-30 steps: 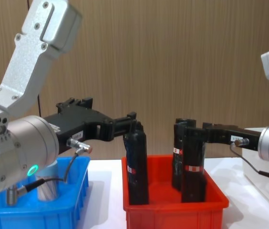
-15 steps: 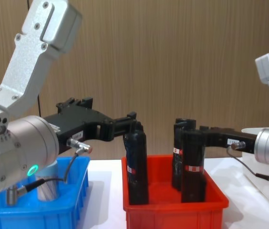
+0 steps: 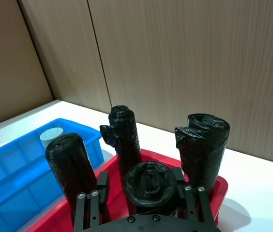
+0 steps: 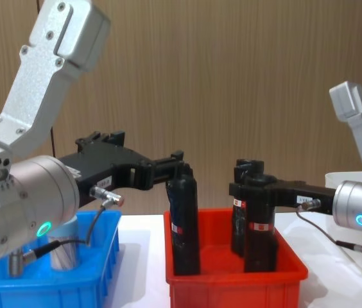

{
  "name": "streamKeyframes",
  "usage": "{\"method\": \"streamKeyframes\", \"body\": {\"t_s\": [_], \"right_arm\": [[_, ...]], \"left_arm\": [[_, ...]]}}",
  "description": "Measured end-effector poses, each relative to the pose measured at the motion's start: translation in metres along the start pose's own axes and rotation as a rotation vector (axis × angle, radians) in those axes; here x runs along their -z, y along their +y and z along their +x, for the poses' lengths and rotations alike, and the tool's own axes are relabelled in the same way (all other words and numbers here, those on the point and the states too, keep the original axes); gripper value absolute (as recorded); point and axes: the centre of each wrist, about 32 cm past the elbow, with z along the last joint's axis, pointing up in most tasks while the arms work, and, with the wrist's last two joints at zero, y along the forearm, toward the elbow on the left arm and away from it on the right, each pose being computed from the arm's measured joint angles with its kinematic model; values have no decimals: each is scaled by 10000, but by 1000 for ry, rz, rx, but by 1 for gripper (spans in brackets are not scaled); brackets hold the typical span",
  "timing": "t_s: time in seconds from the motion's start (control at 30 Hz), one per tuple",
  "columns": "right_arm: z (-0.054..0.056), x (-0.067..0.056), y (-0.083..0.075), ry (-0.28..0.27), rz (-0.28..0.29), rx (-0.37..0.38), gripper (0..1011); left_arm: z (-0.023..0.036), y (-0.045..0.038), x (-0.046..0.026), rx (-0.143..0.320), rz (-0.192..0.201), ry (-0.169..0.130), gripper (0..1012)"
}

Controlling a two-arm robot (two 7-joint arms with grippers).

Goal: Pick the cotton swabs from the blue box and place them into the white box.

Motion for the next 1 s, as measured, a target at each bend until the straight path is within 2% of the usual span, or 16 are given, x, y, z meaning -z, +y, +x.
{"method": "streamKeyframes", "body": {"t_s": [0.2, 0.33, 0.43, 0.7, 0.8, 1.0], "right_arm": [[1, 10, 14, -6, -4, 0, 675], [6, 9, 18, -7, -2, 0, 533], [9, 2, 20, -9, 3, 1, 476], [7, -93, 22, -21, 39, -1, 425], [-8, -159, -1, -20, 56, 6, 404], [-58, -373, -86, -36, 108, 18, 369]], "left_arm": [[0, 0, 0, 0, 0, 0, 1003], [0, 0, 0, 0, 0, 0, 1003], [0, 0, 0, 0, 0, 0, 1003], [0, 0, 0, 0, 0, 0, 1003], [0, 0, 0, 0, 0, 0, 1003], [0, 0, 0, 0, 0, 0, 1003]]}}
